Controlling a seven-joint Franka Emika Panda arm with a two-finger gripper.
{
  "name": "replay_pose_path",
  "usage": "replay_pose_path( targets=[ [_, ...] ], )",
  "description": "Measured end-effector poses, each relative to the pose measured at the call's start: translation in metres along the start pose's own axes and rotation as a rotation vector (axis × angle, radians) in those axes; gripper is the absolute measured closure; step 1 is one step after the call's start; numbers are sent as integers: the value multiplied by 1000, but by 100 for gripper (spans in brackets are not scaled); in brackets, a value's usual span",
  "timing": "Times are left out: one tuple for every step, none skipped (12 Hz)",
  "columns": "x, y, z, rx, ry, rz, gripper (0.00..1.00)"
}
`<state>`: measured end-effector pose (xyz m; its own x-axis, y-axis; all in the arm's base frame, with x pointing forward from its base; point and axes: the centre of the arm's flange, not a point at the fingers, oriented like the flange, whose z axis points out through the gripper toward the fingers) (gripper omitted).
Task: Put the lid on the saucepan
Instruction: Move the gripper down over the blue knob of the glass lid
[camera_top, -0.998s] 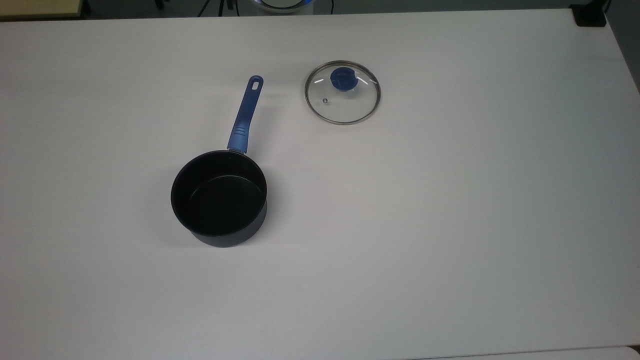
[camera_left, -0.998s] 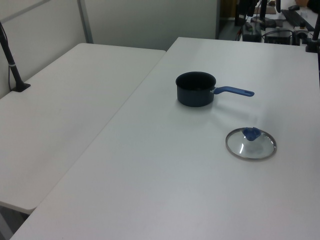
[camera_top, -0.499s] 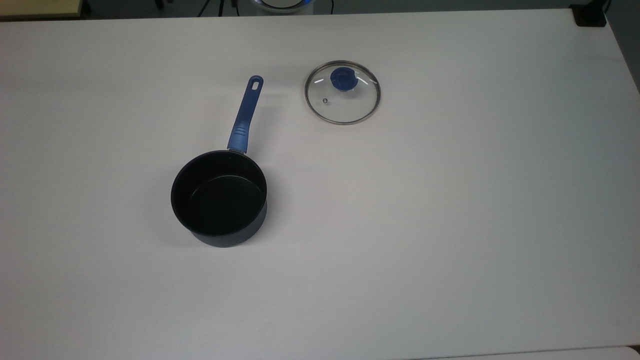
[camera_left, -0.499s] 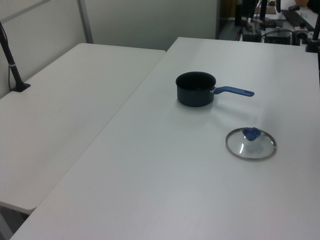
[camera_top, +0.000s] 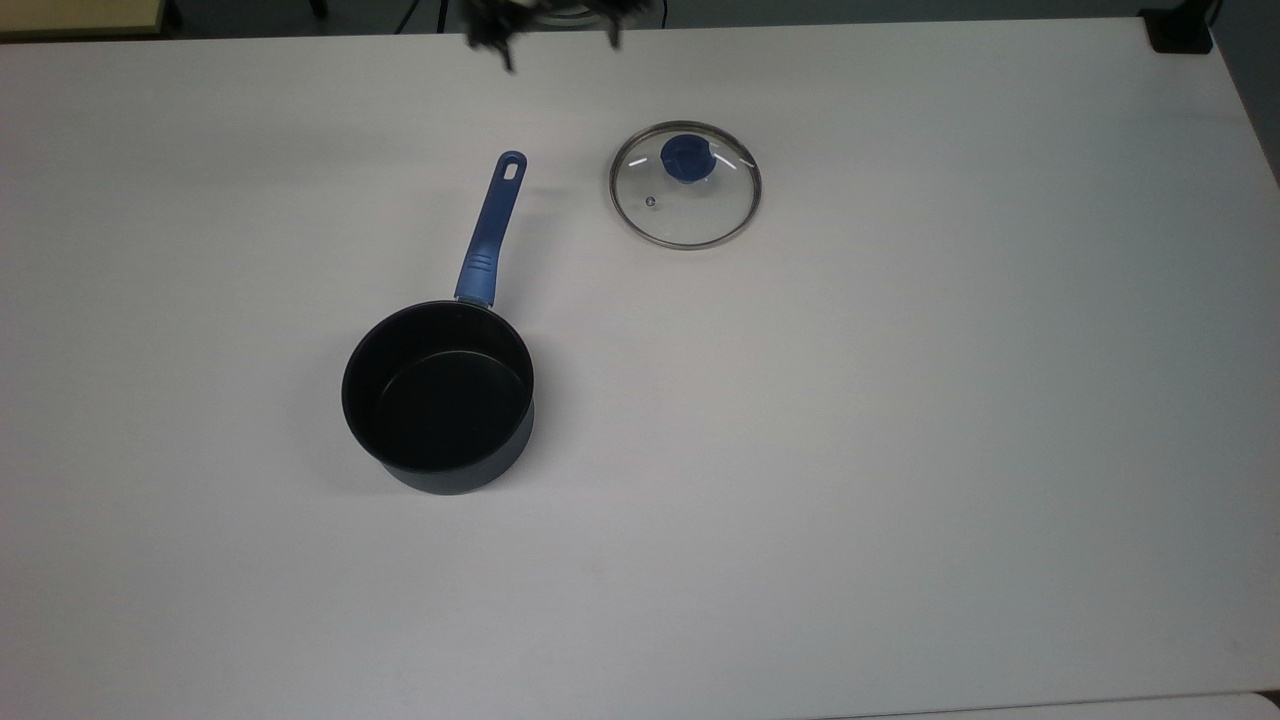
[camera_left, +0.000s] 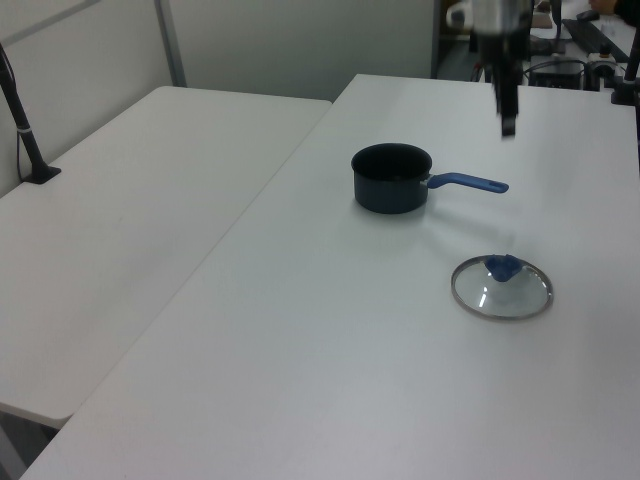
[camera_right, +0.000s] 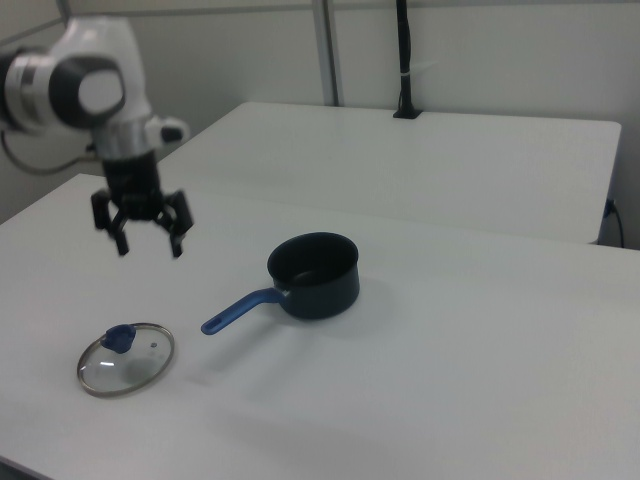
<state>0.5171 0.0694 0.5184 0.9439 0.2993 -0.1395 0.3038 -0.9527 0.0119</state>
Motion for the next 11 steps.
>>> replay_pose_path(
  targets=[
    [7, -29, 30, -11, 1, 24, 0],
    [10, -56, 55, -20, -7, 56, 0],
    [11, -73, 73, -25, -23, 80, 0],
    [13, -81, 84, -26, -38, 93, 0],
    [16, -83, 91, -20, -52, 99, 0],
    [19, -84, 98, -6, -60, 101, 0],
    [24, -88, 108, 3, -67, 93, 1],
    [29, -95, 119, 7, -74, 87, 1],
    [33, -103, 130, 10, -87, 78, 1],
    [36, -110, 139, 12, -103, 67, 1],
    [37, -117, 146, 13, -116, 57, 1]
  ],
)
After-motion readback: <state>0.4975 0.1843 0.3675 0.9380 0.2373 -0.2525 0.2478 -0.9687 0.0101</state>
